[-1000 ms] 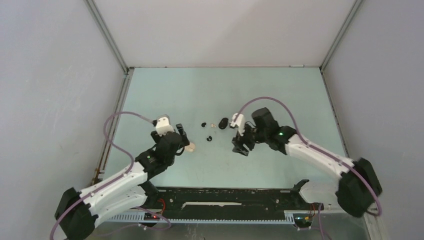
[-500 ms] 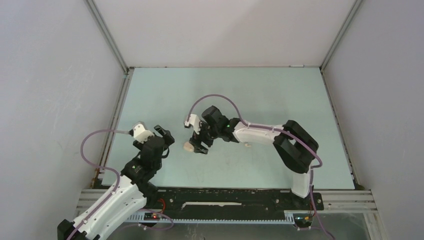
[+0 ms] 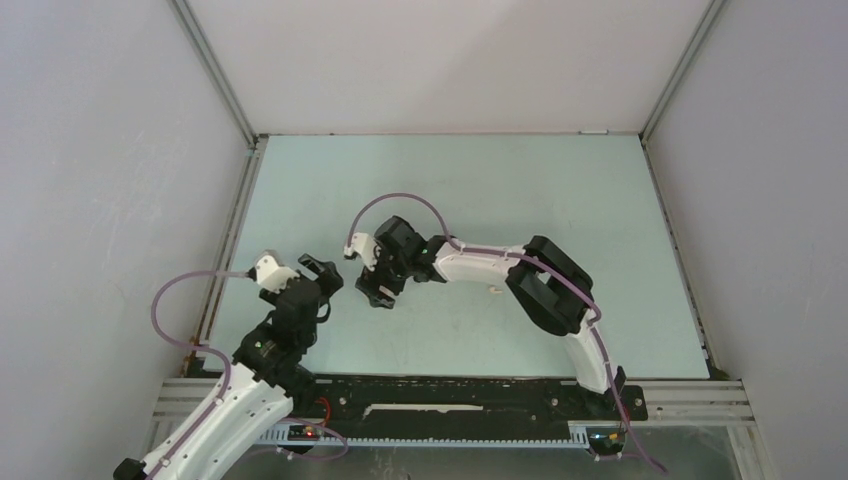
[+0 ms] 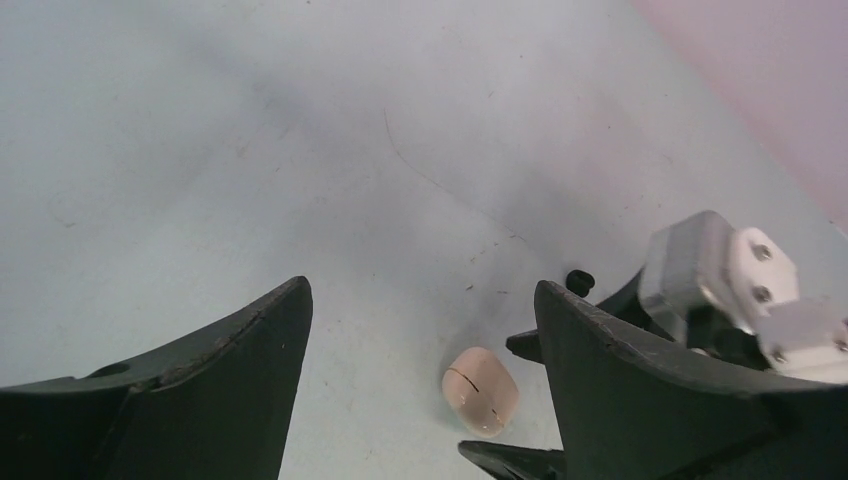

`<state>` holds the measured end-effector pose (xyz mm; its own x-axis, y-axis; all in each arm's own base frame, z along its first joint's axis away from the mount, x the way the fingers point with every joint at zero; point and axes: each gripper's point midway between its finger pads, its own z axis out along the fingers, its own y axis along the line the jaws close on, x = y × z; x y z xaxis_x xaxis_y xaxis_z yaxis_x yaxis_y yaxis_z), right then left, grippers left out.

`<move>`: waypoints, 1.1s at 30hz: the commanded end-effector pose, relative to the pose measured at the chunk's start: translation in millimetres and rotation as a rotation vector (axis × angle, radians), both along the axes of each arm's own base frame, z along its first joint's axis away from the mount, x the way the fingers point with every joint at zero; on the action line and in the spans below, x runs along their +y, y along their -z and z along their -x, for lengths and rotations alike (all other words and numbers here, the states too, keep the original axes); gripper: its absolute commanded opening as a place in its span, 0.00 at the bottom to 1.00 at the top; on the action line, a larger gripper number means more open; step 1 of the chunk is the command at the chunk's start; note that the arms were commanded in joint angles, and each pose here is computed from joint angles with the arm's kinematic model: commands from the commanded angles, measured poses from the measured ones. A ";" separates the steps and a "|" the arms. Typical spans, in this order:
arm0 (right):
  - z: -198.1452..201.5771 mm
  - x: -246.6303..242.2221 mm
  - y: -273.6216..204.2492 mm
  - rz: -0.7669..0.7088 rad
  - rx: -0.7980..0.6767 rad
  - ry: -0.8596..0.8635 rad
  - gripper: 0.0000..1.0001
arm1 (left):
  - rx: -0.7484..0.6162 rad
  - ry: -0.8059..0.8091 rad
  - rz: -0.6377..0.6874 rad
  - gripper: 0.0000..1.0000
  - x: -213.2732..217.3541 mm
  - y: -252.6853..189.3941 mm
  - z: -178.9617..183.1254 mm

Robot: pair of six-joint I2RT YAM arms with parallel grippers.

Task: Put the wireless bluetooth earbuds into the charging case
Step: Pick up the charging case from the center of the board.

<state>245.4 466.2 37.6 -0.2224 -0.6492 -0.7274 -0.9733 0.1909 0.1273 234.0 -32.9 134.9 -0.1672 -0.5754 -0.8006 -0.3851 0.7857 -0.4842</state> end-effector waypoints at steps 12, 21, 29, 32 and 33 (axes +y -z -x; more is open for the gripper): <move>-8.6 0.0 15.3 0.152 -0.076 0.083 0.71 | -0.014 -0.029 0.006 0.86 7.5 -0.1 3.8; 1.1 -9.7 22.0 0.175 -0.064 0.050 0.52 | -0.014 -0.017 0.008 0.86 5.2 -0.4 3.1; 35.5 -45.2 -40.5 0.087 0.004 -0.082 0.25 | -0.091 0.142 -0.007 0.80 -22.2 -5.7 -11.2; 53.3 -84.6 -73.4 0.044 0.060 -0.153 0.23 | -0.188 0.312 0.016 0.75 -55.1 -21.9 -20.1; 61.7 -98.7 -81.3 0.032 0.096 -0.186 0.24 | -0.238 0.382 0.029 0.73 -68.6 -30.2 -21.8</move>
